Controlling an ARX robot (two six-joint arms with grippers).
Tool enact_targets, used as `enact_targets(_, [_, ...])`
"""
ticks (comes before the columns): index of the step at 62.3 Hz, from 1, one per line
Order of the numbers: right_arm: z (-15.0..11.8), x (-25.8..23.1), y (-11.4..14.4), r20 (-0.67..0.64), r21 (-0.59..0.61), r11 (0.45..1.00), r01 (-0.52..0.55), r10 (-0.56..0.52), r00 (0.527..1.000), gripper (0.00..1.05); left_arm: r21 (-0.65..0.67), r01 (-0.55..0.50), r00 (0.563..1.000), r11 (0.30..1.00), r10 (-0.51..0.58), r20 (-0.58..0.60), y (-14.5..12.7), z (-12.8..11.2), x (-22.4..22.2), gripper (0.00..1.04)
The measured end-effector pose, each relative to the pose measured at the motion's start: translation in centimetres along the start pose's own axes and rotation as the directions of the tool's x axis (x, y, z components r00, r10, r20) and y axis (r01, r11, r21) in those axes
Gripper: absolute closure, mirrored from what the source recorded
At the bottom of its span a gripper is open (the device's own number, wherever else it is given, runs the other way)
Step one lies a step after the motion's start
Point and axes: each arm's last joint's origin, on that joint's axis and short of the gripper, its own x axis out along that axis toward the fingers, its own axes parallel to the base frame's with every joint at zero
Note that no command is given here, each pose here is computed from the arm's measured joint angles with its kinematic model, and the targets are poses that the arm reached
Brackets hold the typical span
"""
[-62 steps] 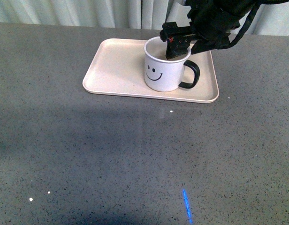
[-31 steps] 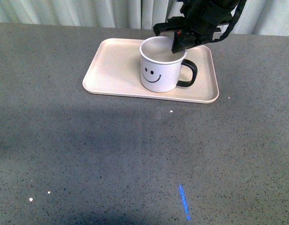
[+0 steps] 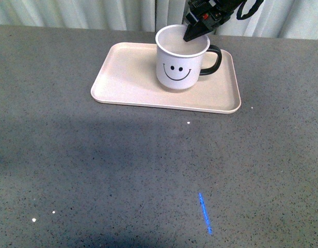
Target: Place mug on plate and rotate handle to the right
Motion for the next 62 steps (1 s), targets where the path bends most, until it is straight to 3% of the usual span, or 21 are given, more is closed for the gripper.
enact_targets(50, [-0.7,1.7,-0.1,-0.054,-0.109,0.993,-0.051,0.046,0.998,1.03,0.000,0.000,1.000,1.000,0.000,0.000,0.0,0.0,0.0,0.09])
enact_targets(62, [-0.5,1.8,-0.3,-0.054,-0.128,0.990,-0.052,0.046,0.997,0.75,0.000,0.000,1.000,1.000,0.000,0.000,0.0,0.0,0.0,0.09])
